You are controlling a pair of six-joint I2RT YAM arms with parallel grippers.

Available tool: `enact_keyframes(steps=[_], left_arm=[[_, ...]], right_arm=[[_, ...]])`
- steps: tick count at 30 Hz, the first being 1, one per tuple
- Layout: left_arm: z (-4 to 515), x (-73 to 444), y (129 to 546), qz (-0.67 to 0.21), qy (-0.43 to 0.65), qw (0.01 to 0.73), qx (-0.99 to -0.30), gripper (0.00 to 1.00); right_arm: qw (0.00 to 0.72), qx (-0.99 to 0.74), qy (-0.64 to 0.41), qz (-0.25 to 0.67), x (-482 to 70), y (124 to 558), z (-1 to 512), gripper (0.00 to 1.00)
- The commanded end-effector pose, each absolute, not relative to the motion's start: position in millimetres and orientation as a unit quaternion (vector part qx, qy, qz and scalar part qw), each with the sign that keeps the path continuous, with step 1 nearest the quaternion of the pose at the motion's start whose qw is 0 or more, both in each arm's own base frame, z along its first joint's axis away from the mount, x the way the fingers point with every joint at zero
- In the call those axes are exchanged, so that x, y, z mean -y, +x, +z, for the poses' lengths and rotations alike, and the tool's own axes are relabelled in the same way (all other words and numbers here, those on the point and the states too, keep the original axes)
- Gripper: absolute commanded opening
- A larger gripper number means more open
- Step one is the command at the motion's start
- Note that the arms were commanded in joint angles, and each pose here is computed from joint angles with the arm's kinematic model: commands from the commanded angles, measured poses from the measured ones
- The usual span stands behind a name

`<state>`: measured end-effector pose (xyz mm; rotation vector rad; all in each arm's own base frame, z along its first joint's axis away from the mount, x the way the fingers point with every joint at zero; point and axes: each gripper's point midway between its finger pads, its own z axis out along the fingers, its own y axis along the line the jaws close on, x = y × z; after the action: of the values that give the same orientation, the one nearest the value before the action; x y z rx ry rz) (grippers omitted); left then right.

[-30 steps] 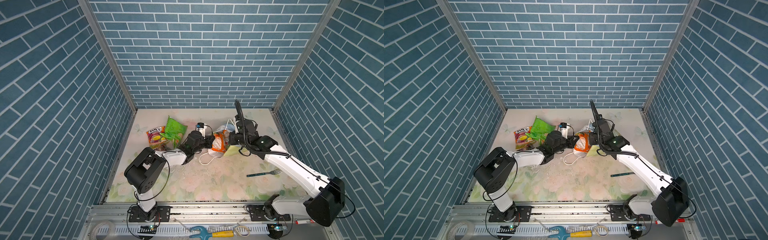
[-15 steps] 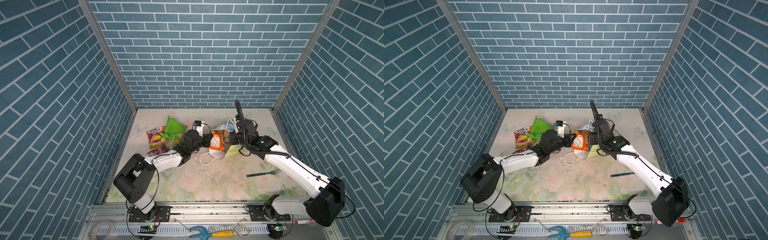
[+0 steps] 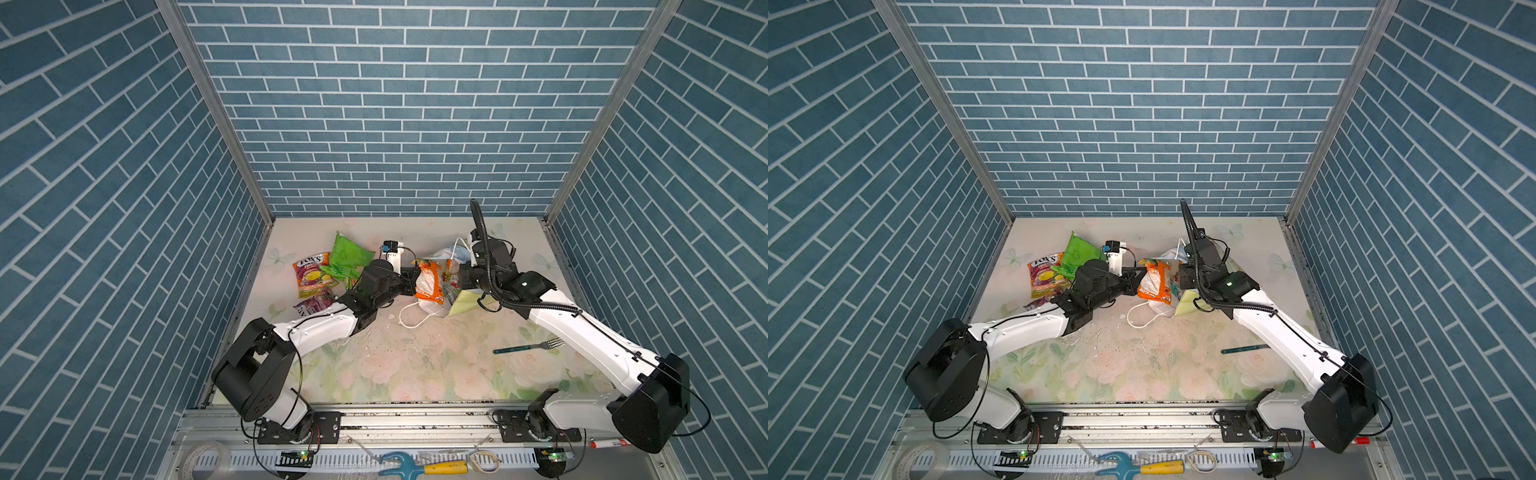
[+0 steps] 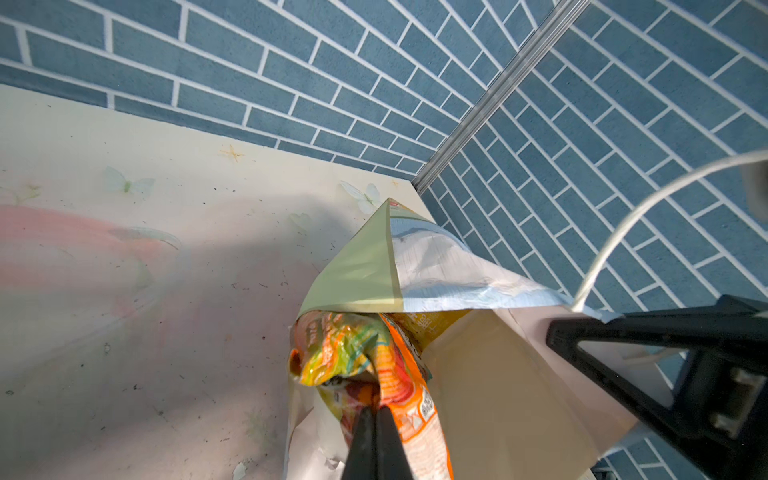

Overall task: Take the snacks out of the paper bag
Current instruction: 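Pull the orange striped packet up out of the paper bag, then carry the orange packet beside the green chip packet and release it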

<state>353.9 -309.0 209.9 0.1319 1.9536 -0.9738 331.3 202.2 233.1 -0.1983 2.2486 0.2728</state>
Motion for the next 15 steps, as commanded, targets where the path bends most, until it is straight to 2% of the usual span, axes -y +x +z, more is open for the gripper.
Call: enact_keyframes(steps=[1,15], left_arm=[[240,293,363,-0.385,0.038,0.51,-0.768,0.0],[248,281,362,-0.367,0.039,0.515,-0.774,0.0]], right_arm=[[0.419,-0.901,-0.048,0.104,-191,329,235,0.0],[0.418,-0.901,-0.045,0.104,-191,328,235,0.0]])
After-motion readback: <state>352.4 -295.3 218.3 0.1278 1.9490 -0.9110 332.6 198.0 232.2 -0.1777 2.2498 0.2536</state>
